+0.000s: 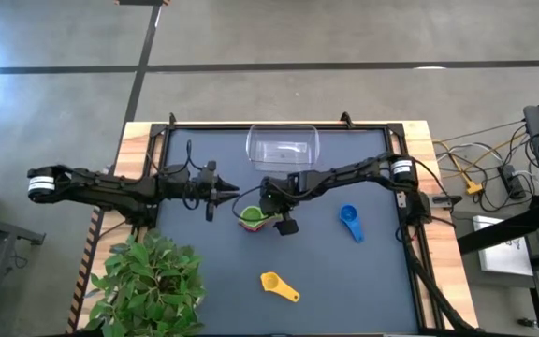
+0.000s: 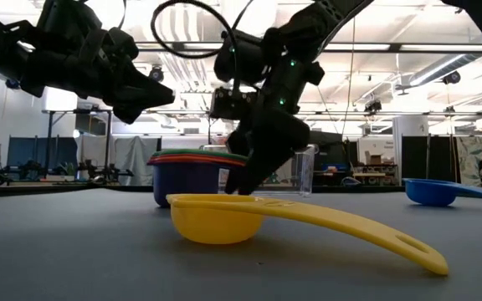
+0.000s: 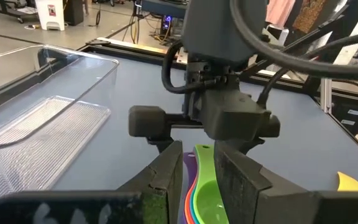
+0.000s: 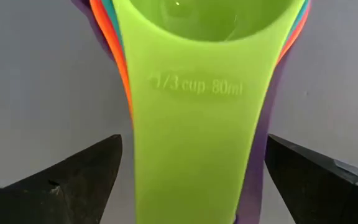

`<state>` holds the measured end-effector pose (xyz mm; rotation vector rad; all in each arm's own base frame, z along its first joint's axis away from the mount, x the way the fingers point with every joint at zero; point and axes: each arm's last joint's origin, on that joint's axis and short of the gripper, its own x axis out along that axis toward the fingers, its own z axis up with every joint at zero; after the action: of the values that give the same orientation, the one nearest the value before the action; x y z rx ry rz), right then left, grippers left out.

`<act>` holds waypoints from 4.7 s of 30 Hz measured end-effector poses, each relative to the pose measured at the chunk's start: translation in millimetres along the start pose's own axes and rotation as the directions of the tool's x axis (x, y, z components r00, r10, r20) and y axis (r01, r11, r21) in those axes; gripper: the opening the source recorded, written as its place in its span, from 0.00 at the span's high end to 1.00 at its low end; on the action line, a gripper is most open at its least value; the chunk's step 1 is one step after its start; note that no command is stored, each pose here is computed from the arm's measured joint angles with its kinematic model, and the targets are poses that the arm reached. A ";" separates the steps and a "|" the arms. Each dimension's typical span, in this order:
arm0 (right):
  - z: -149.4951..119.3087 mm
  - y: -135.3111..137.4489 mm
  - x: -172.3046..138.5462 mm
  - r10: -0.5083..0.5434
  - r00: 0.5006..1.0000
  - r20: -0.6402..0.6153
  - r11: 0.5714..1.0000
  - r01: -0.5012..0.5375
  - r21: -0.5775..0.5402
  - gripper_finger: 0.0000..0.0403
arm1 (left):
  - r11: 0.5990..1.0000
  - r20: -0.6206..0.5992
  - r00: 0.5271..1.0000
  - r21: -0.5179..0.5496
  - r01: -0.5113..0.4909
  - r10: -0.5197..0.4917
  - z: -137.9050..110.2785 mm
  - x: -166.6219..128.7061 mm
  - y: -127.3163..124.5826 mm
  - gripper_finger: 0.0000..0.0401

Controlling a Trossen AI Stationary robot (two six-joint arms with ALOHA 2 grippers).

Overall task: Nest measuring cups in basket
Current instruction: Move the nested measuring cups to the center of the table, then stack the blue measuring cup on top of the green measuring cup

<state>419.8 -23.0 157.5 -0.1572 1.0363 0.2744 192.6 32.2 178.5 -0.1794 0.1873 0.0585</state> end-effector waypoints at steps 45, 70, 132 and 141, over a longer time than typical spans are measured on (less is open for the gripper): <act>-63.3 64.7 -101.1 -0.101 0.995 0.010 0.945 0.093 0.314 0.68 | 0.996 0.010 0.999 0.082 0.036 -0.036 7.8 -17.0 -5.3 0.81; -108.9 98.7 -71.2 -0.184 0.980 -0.073 0.913 0.198 0.357 0.56 | 0.973 0.219 0.975 0.232 -0.014 -0.039 33.6 -79.1 -16.7 0.81; -213.2 114.5 -105.2 -0.311 0.923 -0.225 0.441 0.350 0.827 0.96 | 0.973 0.353 0.927 0.227 0.045 -0.125 -16.0 -98.3 -13.8 0.81; -166.7 109.6 -134.8 -0.368 0.929 -0.046 0.540 0.254 0.802 0.98 | 0.981 0.350 0.928 0.180 0.065 -0.126 -16.3 -97.9 -13.7 0.81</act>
<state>184.9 18.6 190.3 0.5012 0.8925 -0.5345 94.6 11.7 183.8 -0.0088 -0.1846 -0.0220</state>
